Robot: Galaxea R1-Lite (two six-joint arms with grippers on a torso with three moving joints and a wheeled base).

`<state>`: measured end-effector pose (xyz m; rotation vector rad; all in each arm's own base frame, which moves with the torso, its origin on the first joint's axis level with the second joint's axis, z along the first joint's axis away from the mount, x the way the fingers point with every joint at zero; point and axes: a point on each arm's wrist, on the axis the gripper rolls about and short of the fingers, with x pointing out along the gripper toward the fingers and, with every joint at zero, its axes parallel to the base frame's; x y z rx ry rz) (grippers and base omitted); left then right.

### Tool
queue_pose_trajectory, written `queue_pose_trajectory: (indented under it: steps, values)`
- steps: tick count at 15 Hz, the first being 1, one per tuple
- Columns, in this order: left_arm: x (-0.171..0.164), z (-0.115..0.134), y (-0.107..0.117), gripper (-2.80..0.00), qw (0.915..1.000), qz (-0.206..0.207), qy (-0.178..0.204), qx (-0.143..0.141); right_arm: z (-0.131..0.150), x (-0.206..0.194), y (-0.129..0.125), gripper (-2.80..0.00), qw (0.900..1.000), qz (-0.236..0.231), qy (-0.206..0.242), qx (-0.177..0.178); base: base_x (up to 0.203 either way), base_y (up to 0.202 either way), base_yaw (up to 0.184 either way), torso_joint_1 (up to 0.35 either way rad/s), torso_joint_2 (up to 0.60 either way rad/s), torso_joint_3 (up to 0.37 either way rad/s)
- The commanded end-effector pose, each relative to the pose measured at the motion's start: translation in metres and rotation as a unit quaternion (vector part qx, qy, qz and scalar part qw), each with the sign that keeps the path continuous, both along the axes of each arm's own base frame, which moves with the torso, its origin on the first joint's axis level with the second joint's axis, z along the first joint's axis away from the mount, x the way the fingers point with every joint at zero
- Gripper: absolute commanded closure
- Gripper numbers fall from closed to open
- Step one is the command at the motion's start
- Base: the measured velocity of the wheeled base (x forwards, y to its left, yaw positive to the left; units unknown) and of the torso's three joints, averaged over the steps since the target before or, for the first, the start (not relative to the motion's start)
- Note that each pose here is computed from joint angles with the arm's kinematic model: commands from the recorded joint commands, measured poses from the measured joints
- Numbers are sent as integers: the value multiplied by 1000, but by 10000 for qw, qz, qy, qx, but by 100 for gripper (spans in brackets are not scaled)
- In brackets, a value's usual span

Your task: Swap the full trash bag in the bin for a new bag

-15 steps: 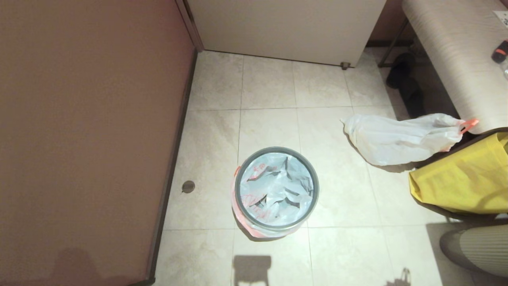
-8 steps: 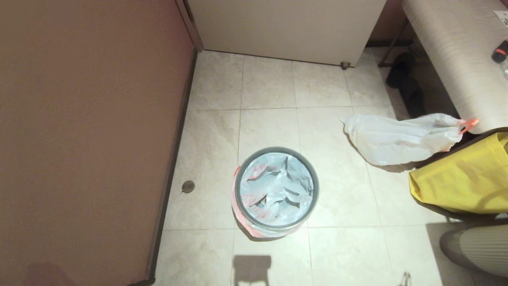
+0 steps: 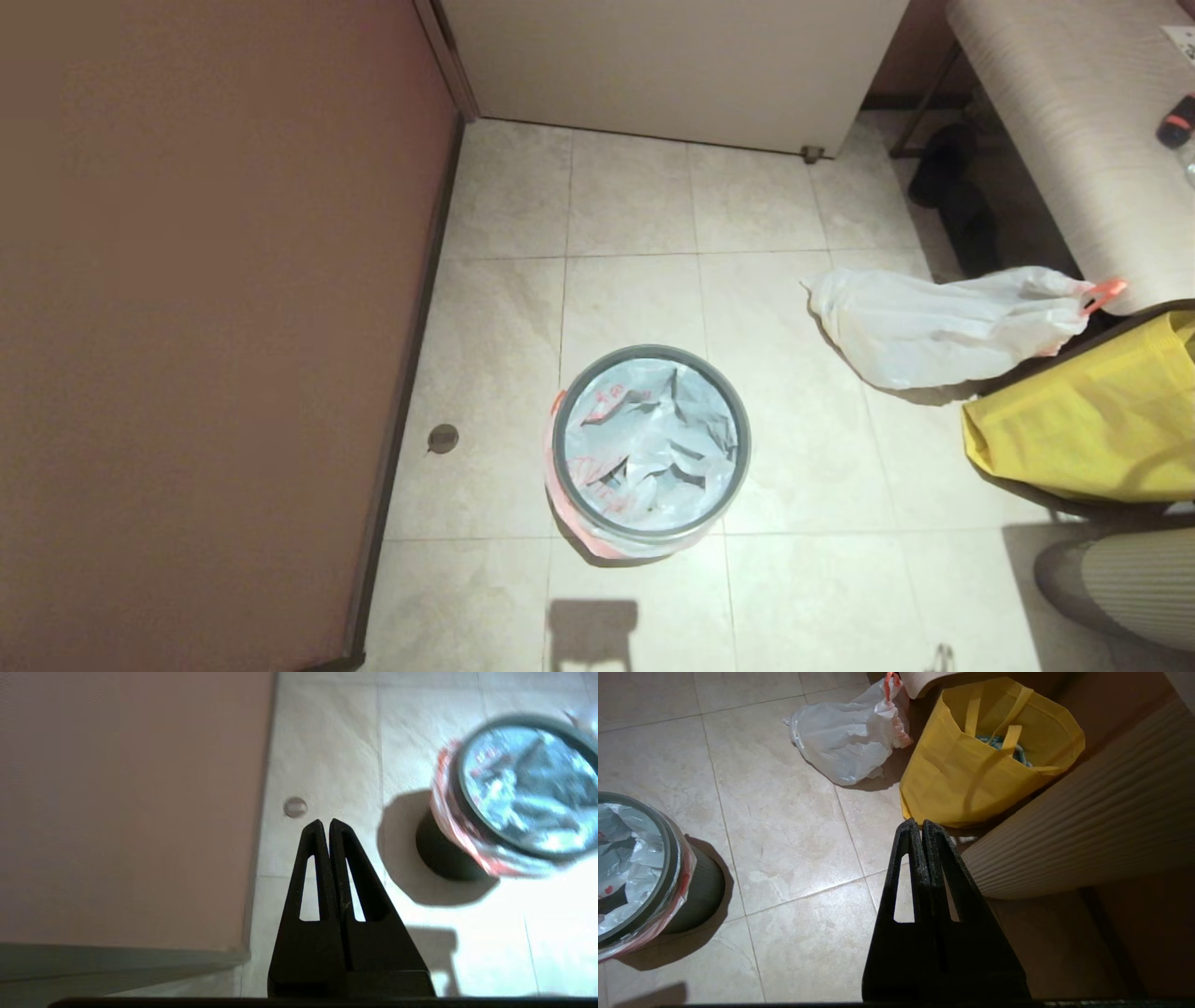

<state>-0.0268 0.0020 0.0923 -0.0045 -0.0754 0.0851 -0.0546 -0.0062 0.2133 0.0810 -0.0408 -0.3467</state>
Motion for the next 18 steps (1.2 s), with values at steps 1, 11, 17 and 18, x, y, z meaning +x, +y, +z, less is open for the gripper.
queue_pose_trajectory:
  steps: [1, 11, 17, 18]
  values:
    - [3, -10, -1, 0, 9995, -269, 155, 52, -7, -4, 0, 0, 10000, -18, -34, -1, 0, 0, 0, 0, 0, 0]
    - [4, -14, -2, 0, 9987, -428, 235, 121, -110, 12, 2, 0, 9944, 792, 583, -394, 0, 0, 0, 0, 0, 0]
    - [4, -14, -2, 0, 9987, -428, 235, 116, -138, 30, 6, 0, 9849, 1616, 395, -477, 0, 0, 0, 0, 0, 0]
    - [4, -14, -2, 0, 9987, -428, 235, 118, -138, 30, 6, 0, 9848, 1625, 392, -471, 0, 0, 0, 0, 0, 0]
